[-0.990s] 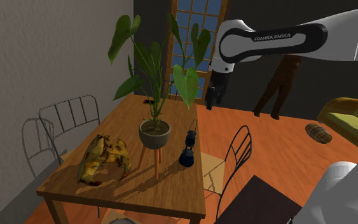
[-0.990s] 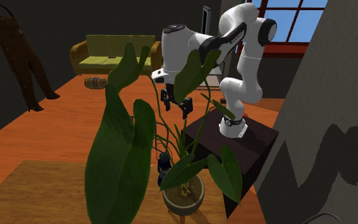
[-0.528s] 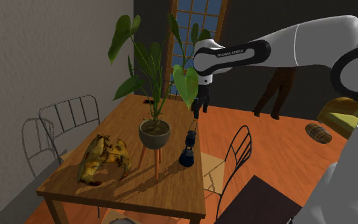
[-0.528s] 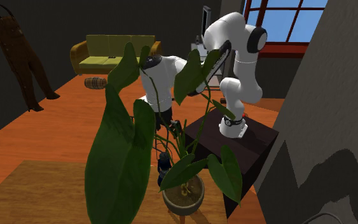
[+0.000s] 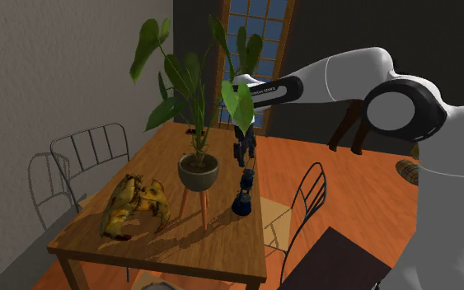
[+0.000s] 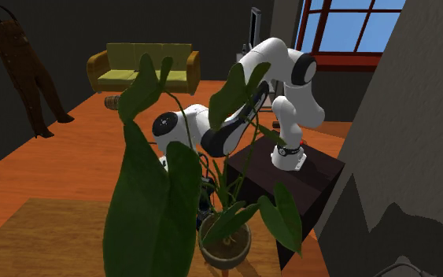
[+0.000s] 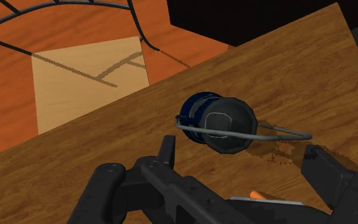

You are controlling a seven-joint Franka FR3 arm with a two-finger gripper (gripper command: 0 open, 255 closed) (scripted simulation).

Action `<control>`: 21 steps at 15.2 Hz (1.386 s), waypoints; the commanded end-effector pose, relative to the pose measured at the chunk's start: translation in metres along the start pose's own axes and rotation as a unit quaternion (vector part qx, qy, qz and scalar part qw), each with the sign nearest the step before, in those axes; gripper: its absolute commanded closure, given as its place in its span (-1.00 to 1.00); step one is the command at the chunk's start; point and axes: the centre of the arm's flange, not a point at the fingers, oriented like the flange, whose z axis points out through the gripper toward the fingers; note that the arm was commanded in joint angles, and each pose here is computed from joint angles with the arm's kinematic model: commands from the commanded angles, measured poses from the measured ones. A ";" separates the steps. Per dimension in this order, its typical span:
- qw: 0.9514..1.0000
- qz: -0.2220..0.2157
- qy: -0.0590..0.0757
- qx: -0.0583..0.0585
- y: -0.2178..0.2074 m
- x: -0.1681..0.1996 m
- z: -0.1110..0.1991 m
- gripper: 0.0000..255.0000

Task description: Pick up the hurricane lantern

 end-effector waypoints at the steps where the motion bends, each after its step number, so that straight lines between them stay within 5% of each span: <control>1: 1.000 -0.002 -0.003 0.000 0.000 0.005 0.011 -1.00; 8: 1.000 -0.002 -0.003 0.000 0.001 0.013 0.039 -1.00; 9: 1.000 -0.002 -0.003 0.000 0.002 0.014 0.039 1.00; 21: 1.000 -0.002 -0.003 0.000 0.001 0.009 0.023 1.00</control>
